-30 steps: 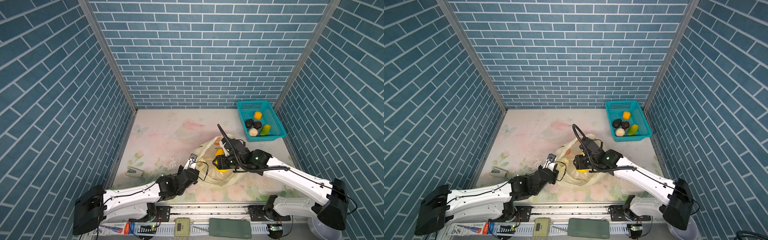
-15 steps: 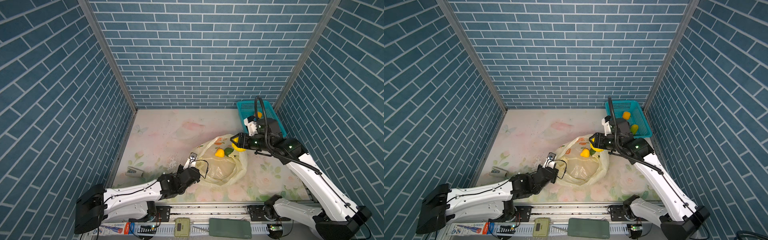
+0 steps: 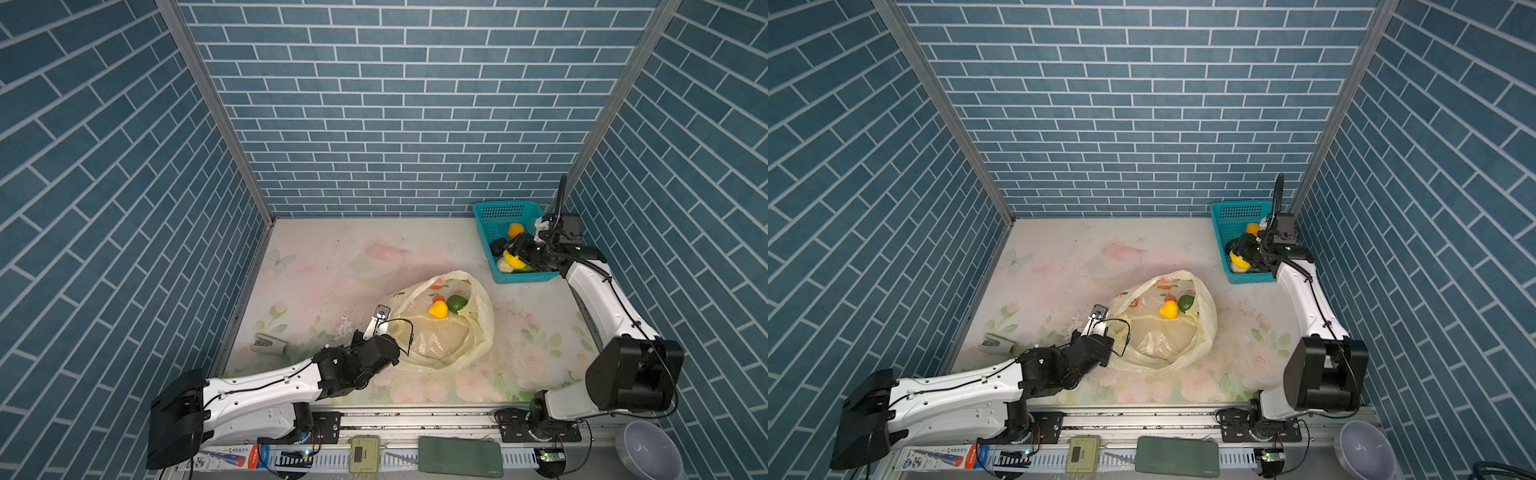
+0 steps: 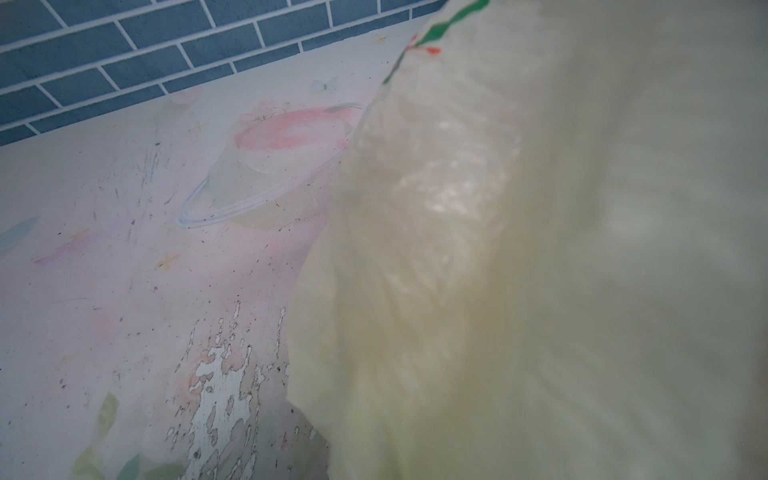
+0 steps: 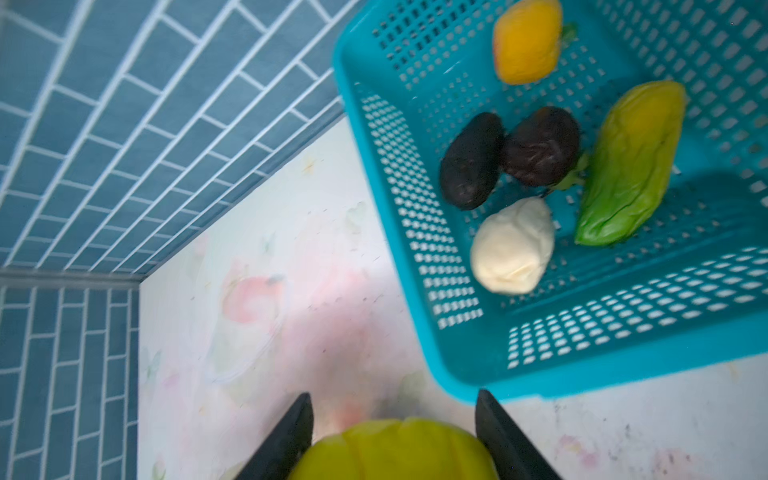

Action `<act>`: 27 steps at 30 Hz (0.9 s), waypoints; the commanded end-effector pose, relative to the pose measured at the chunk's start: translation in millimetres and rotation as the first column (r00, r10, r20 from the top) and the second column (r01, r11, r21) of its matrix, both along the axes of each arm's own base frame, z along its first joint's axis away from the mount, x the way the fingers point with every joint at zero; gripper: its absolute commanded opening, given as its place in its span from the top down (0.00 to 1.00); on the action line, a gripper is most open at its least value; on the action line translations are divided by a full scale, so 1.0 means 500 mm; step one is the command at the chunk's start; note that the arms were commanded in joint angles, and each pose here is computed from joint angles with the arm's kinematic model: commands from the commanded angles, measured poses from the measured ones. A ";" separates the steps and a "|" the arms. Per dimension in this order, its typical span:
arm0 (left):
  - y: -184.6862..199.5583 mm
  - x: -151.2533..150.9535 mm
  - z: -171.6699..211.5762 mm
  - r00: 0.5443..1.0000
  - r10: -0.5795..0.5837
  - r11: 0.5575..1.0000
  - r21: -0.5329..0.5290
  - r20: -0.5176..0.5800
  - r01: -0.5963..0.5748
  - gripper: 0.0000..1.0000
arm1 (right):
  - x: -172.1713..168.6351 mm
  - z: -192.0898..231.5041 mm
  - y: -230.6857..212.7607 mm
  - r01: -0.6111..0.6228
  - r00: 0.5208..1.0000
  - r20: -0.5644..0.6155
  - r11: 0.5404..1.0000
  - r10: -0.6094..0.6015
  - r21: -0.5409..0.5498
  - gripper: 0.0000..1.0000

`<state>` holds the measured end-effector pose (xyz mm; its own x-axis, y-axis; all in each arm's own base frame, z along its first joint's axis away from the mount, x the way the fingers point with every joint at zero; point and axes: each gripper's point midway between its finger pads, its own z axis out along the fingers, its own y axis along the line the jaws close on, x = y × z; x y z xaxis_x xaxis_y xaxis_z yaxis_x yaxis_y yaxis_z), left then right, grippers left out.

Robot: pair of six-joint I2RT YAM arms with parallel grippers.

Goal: Untie the knot of the plastic bag and take out the fruit
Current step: 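Lift the yellow fruit out and carry it over the teal basket, then open the right gripper to drop the yellow fruit into the basket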

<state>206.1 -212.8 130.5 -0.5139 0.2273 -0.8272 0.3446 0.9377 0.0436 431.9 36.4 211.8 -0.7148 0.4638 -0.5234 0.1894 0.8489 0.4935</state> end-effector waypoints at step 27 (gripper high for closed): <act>0.001 0.000 0.020 1.000 0.021 1.000 -0.016 0.005 -0.021 1.00 | 0.233 -0.082 -0.196 0.173 0.983 -0.018 0.961 -0.182 -0.217 0.22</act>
<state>204.6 -213.0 130.3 -0.5218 0.2169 -0.8250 0.3377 0.9407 0.0338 562.3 -66.8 143.8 -0.6586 0.4989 -0.5633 0.3945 0.8664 0.3061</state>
